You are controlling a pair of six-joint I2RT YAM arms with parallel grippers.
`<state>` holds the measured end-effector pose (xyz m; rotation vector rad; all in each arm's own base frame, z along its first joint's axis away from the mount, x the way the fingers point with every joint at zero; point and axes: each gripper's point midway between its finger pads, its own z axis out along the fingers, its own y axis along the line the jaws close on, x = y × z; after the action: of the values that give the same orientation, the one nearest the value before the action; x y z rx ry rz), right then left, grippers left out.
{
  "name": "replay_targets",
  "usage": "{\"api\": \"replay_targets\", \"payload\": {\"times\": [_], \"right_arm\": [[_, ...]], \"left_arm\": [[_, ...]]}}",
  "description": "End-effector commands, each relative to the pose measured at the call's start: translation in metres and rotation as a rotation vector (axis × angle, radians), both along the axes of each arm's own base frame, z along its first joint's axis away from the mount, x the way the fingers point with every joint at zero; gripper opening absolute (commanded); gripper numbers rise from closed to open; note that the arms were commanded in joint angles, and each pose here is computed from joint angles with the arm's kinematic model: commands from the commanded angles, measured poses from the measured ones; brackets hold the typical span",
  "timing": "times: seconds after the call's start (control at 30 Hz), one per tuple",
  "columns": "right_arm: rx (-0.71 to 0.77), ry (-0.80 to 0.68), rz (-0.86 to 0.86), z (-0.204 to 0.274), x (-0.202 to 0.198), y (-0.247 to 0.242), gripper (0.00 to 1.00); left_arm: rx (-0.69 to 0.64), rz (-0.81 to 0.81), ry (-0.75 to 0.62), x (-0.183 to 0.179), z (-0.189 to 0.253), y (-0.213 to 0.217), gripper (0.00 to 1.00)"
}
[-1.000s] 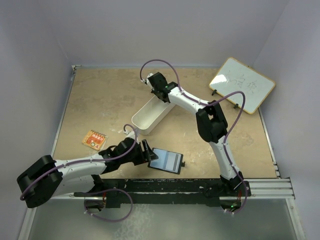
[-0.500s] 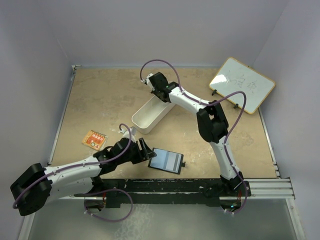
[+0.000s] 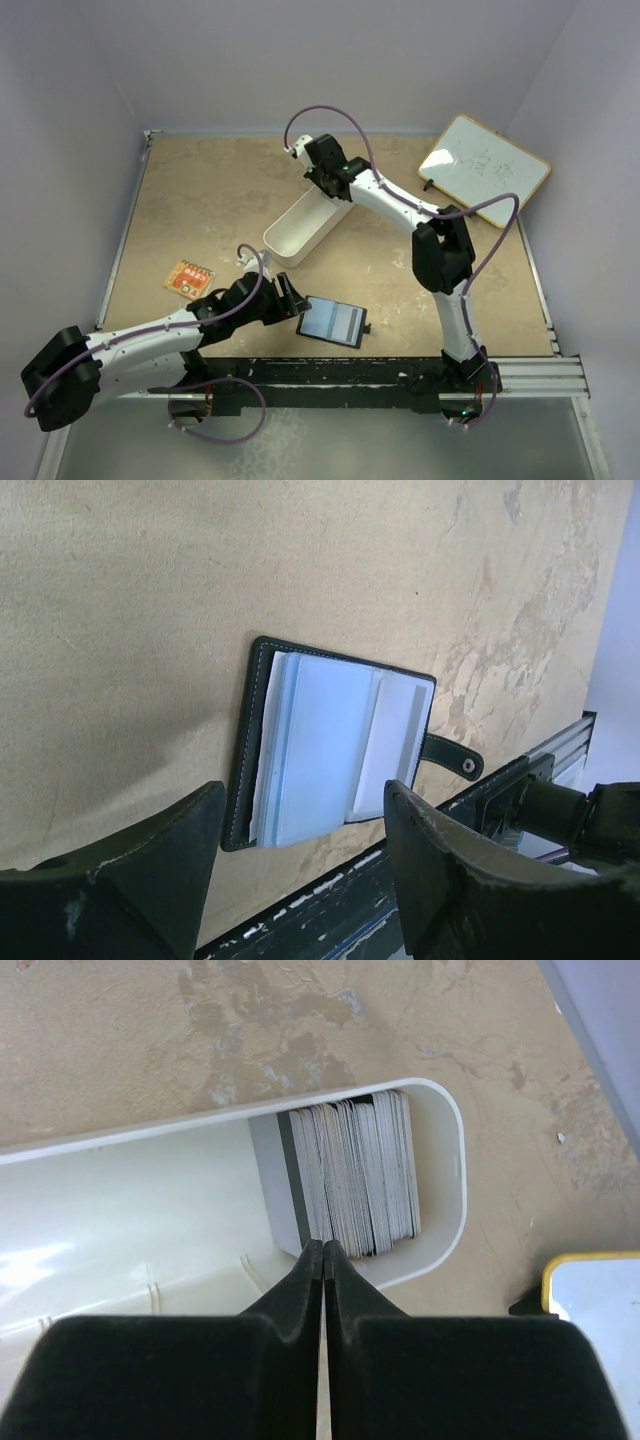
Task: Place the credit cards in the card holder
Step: Pick up the credit card from the storage box.
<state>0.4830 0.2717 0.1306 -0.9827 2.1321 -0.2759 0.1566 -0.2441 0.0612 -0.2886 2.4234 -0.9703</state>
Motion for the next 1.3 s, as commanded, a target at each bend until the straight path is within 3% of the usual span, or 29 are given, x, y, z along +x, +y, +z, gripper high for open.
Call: {"api": "replay_targets", "payload": {"times": [0.0, 0.33, 0.6, 1.07, 1.27], "right_arm": [[0.105, -0.053, -0.036, 0.042, -0.008, -0.004, 0.0], [0.258, -0.02, -0.094, 0.072, -0.038, -0.008, 0.0], [0.457, 0.099, -0.141, 0.086, -0.097, -0.012, 0.0], [0.752, 0.386, -0.223, 0.046, -0.229, -0.029, 0.0], [0.88, 0.536, -0.287, 0.012, -0.276, -0.026, 0.0]], "left_arm": [[0.015, 0.007, -0.055, 0.011, 0.016, -0.004, 0.61], [0.073, 0.004, -0.042, 0.013, 0.009, -0.001, 0.59], [0.094, -0.011, -0.026, 0.01, 0.0, -0.001, 0.55], [0.084, -0.039, 0.013, 0.006, -0.014, -0.008, 0.48], [0.076, -0.041, 0.036, 0.003, -0.02, -0.01, 0.4]]}}
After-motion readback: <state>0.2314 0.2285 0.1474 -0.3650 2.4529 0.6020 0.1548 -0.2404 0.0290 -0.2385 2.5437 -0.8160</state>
